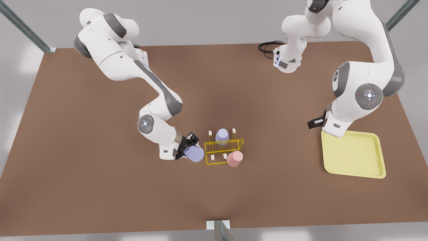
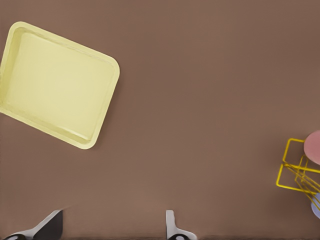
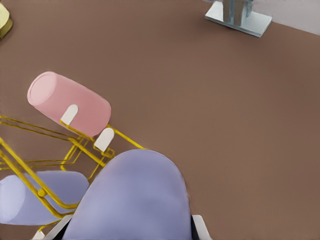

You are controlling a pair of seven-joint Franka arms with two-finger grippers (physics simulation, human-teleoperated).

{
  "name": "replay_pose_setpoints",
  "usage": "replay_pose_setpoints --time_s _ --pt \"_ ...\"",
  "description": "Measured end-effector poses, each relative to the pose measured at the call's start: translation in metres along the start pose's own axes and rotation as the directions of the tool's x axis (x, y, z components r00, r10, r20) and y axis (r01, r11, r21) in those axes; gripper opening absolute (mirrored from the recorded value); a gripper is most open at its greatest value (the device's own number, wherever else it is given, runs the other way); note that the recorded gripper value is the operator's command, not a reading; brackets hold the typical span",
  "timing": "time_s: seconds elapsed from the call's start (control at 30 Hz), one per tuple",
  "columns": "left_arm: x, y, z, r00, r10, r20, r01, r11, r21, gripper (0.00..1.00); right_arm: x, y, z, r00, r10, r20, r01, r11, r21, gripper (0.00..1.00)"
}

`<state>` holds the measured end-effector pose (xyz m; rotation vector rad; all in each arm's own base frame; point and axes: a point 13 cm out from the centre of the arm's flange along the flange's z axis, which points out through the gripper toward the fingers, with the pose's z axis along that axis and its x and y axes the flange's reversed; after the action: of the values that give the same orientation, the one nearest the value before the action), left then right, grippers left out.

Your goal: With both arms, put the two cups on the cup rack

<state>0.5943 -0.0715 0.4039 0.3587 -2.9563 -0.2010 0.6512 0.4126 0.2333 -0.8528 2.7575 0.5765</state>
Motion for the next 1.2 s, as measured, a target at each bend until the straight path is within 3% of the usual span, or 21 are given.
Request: replay_pose_setpoints --time_s 0.4,1.0,1.03,1.07,1.2 --pt "0.010 0.013 0.015 0.977 0.193 -0.087 -0.195 0.981 -0.017 1.00 -0.051 0.023 0.023 0.990 0.100 0.095 -0.084 0.984 -0.155 0.84" --pt "0.008 0.018 0.021 0.943 0.317 -0.102 -0.319 0.948 0.000 1.00 -0.058 0.029 0.044 0.989 0.104 0.106 -0.084 0.980 -0.182 0.84" --pt "0.008 0.018 0.021 0.942 0.321 -0.102 -0.323 0.947 0.001 1.00 -0.058 0.029 0.044 0.989 0.103 0.105 -0.083 0.980 -0.182 0.85" --pt "0.008 0.018 0.021 0.940 0.325 -0.102 -0.326 0.945 0.001 1.00 -0.058 0.029 0.044 0.989 0.102 0.105 -0.082 0.980 -0.180 1.00" --pt "0.008 0.018 0.021 0.935 0.338 -0.103 -0.340 0.940 0.003 1.00 -0.057 0.028 0.044 0.990 0.101 0.103 -0.081 0.981 -0.179 1.00"
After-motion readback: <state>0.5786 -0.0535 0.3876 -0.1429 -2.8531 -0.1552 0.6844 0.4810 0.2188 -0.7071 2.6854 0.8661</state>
